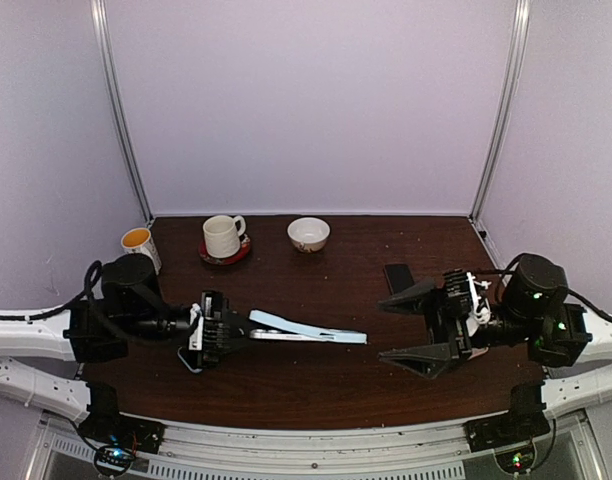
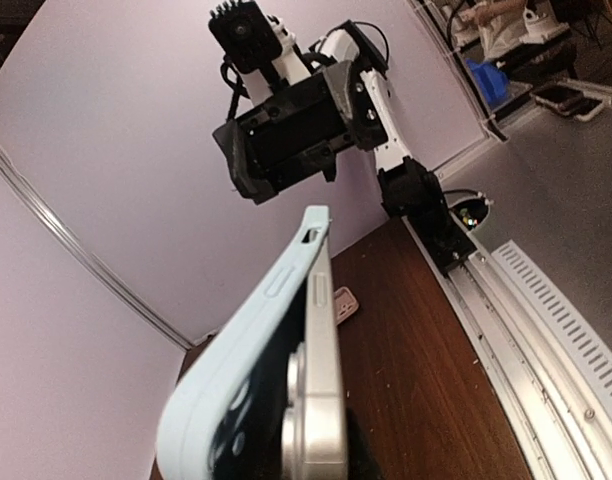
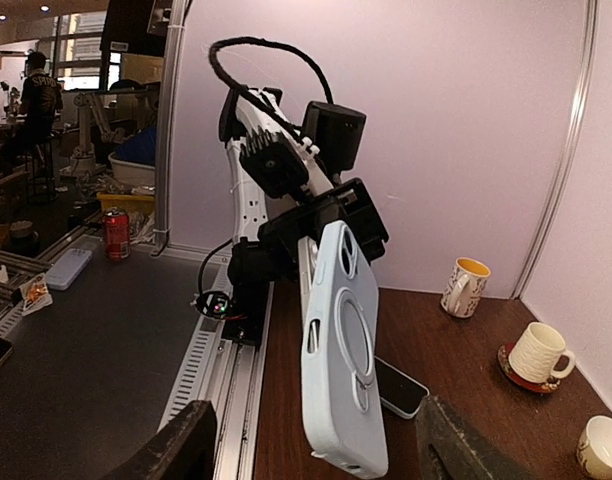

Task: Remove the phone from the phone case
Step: Pass from the right arm to the left, then remove the phone case from the phone.

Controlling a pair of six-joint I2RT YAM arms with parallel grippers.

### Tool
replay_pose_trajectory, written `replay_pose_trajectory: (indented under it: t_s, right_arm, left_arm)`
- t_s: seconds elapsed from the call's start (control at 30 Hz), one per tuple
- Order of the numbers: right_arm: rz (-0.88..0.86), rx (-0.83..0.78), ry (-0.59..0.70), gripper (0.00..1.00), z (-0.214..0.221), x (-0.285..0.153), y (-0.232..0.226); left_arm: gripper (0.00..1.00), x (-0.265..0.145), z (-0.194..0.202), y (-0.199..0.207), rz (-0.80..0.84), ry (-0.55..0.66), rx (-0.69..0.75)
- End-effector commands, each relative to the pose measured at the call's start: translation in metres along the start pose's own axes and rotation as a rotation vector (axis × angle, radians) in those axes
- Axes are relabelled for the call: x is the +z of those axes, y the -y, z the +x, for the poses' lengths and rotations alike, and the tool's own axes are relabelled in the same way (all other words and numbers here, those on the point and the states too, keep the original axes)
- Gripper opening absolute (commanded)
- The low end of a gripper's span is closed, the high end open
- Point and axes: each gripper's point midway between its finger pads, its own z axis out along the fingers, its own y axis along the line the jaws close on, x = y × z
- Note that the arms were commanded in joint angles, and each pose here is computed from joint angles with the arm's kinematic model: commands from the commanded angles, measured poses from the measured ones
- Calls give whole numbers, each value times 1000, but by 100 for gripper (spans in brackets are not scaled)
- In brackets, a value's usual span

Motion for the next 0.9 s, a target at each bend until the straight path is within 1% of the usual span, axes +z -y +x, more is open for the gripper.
replay_pose_trajectory:
  t_s: [0.0, 0.07, 0.17, 0.3, 0.47, 0.6, 0.7, 0.87]
  right_arm:
    - [35, 72, -119, 71, 15, -5, 4]
    - [26, 86, -163, 72, 19, -7, 2]
    - [6, 94, -193, 72, 21, -8, -1]
    - [-11, 95, -220, 72, 17, -6, -2]
    - [-134, 72, -281, 76, 14, -1, -18]
    - [-193, 57, -350, 77, 19, 4, -22]
    - [-227, 55, -384, 77, 22, 11, -24]
    - [-255, 57, -471, 77, 37, 27, -20]
  left_arm:
    - [0, -9, -20, -22, -40, -24, 254]
    - [0, -9, -19, -23, -26, -47, 309]
    - [0, -8, -15, -26, -5, -99, 381]
    - [0, -5, 8, -20, 86, -215, 449]
    - [0, -3, 19, -14, 147, -253, 564]
    - [0, -2, 32, -18, 152, -308, 660]
    - [0, 1, 38, -18, 151, -313, 732]
    - [0, 12, 46, -19, 99, -278, 870]
